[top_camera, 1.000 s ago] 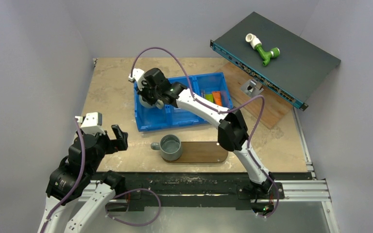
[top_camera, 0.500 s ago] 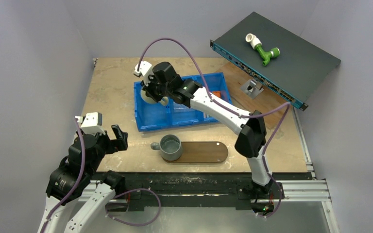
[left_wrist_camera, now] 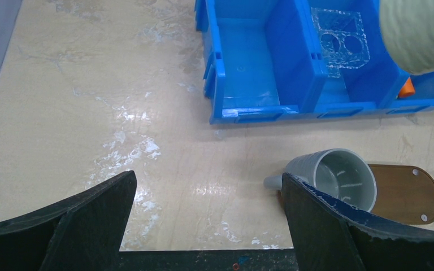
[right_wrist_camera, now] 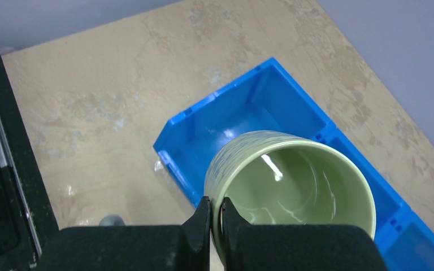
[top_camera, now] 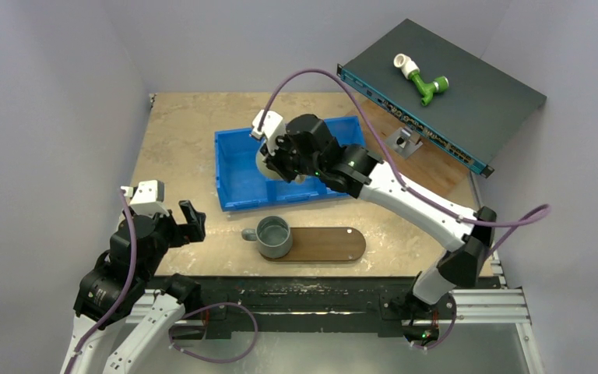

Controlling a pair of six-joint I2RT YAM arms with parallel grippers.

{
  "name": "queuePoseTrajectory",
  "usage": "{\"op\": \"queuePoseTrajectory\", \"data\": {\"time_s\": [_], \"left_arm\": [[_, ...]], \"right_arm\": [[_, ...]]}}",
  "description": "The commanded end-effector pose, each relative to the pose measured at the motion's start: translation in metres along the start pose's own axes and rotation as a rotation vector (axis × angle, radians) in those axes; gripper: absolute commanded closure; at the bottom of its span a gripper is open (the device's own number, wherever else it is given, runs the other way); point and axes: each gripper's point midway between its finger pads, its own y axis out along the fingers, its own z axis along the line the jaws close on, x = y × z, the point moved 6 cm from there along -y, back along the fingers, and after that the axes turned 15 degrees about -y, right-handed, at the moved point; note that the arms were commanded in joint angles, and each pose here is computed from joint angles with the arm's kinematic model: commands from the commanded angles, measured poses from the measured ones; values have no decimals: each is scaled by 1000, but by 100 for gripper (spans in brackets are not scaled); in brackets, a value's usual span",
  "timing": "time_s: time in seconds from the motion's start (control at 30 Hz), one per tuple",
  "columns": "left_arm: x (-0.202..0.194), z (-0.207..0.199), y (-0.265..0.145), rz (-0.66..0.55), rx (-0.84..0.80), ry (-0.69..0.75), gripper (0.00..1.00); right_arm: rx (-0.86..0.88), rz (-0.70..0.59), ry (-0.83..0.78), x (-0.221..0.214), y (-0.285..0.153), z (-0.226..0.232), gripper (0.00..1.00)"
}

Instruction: Prepare toiletry sets of a toothbrush and toothpaste on the tray

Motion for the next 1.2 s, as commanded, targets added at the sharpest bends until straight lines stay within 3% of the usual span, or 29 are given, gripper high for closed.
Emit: {"op": "queuePoseTrajectory", "data": {"time_s": [0.0, 0.47, 0.8, 1.17], "left_arm": [[4, -6, 2, -14, -31, 1, 0], [3, -7, 3, -4, -33, 3, 0], [3, -9, 4, 7, -41, 8, 0], [2, -10, 6, 15, -43, 14, 0]], "right_arm": [[-118, -39, 7, 4, -46, -9, 100], [-127, 175, 201, -76, -108, 36, 100], [-155, 307, 326, -123, -105, 75, 100], [-223, 343, 421, -156, -101, 88, 100]]}}
